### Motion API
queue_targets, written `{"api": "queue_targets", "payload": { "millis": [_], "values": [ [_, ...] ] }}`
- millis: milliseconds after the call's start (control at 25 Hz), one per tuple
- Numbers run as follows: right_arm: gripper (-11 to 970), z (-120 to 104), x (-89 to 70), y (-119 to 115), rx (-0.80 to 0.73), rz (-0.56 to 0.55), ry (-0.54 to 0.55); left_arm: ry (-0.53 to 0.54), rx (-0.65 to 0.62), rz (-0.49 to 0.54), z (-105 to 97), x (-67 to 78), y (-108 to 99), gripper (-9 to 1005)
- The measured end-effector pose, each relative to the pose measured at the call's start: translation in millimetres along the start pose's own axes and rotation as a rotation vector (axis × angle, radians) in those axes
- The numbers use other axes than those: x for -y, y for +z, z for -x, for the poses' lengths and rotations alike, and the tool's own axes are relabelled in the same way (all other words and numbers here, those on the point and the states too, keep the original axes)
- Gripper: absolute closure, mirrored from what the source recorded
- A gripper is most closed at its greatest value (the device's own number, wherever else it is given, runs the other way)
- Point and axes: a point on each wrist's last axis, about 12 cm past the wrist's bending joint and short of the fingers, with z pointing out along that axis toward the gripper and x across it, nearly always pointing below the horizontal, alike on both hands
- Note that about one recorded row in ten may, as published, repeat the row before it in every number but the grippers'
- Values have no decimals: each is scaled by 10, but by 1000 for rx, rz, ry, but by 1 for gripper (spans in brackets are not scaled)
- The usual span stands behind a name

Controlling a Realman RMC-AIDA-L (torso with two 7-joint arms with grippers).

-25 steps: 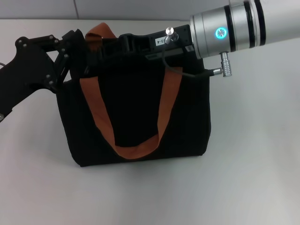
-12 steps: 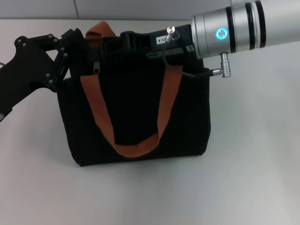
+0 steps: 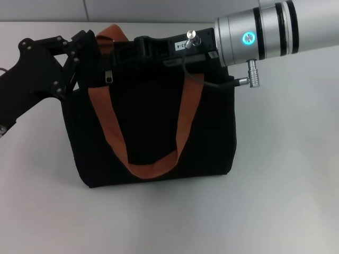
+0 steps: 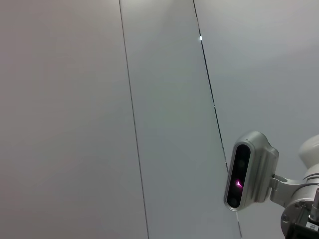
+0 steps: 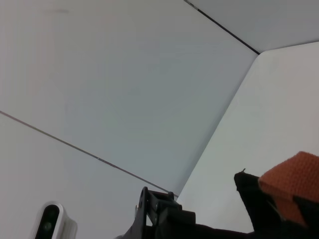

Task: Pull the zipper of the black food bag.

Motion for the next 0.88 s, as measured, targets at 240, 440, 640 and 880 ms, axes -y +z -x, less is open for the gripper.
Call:
{"api": "queue_targets", "payload": {
  "millis": [240, 440, 640, 880],
  "values": [
    [659, 5, 0, 24, -9, -16, -17, 0, 3, -2, 3, -3, 10, 955],
    [766, 6, 7, 32, -9, -24, -30, -4, 5, -5, -1, 6, 18, 954],
    [852, 8, 6, 32, -9, -25, -48, -7, 9, -5, -6, 14, 23, 953],
    [913, 51, -21, 42, -2, -35, -107, -7, 4, 10, -13, 10, 0, 952]
  ]
}}
